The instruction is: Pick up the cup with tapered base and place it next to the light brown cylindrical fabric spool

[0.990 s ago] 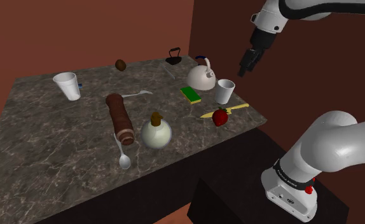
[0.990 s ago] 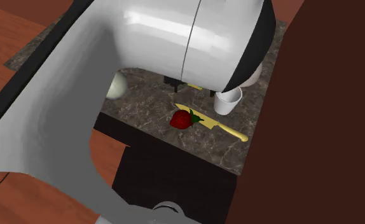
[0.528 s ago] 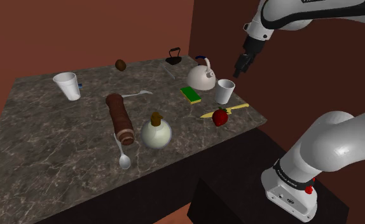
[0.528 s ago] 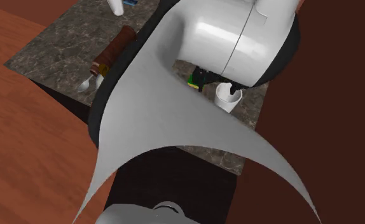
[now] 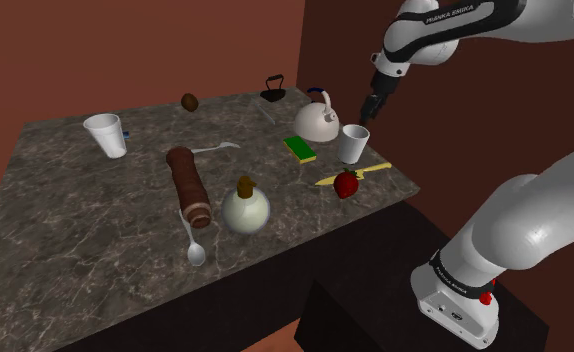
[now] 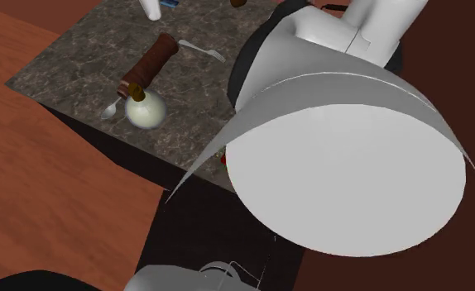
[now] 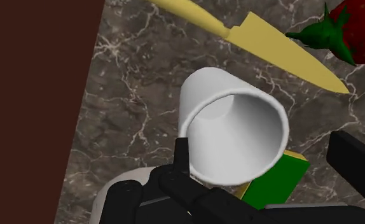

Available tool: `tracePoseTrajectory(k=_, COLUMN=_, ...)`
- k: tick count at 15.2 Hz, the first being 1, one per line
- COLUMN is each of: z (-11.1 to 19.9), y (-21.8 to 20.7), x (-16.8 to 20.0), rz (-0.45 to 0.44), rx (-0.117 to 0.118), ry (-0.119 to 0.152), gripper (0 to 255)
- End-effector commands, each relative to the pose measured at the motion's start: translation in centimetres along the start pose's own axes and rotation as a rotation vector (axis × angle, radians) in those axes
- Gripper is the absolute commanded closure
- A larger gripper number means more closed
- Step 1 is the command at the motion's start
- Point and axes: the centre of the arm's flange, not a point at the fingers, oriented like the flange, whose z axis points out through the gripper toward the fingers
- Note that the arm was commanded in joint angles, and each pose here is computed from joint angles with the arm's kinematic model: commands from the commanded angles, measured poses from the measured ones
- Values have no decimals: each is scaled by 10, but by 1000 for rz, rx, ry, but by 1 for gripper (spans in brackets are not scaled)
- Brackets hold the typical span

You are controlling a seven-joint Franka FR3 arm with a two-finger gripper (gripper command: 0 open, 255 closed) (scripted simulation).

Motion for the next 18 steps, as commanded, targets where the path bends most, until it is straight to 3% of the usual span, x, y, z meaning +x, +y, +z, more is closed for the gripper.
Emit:
tracePoseTrajectory(k=1, z=14, y=22, x=10, rz=-9, rx=0, ry=-2, gripper=0)
tracePoseTrajectory(k=4, z=32, y=47, x=24, rz=-19, rx=1, ry=-4, gripper=0)
tracePoseTrajectory(k=11, z=69, y=47, x=24, rz=-19, rx=1, ry=-4, gripper=0)
tracePoseTrajectory(k=18, z=72, y=47, x=24, rz=-19, rx=1, ry=-4, gripper=0)
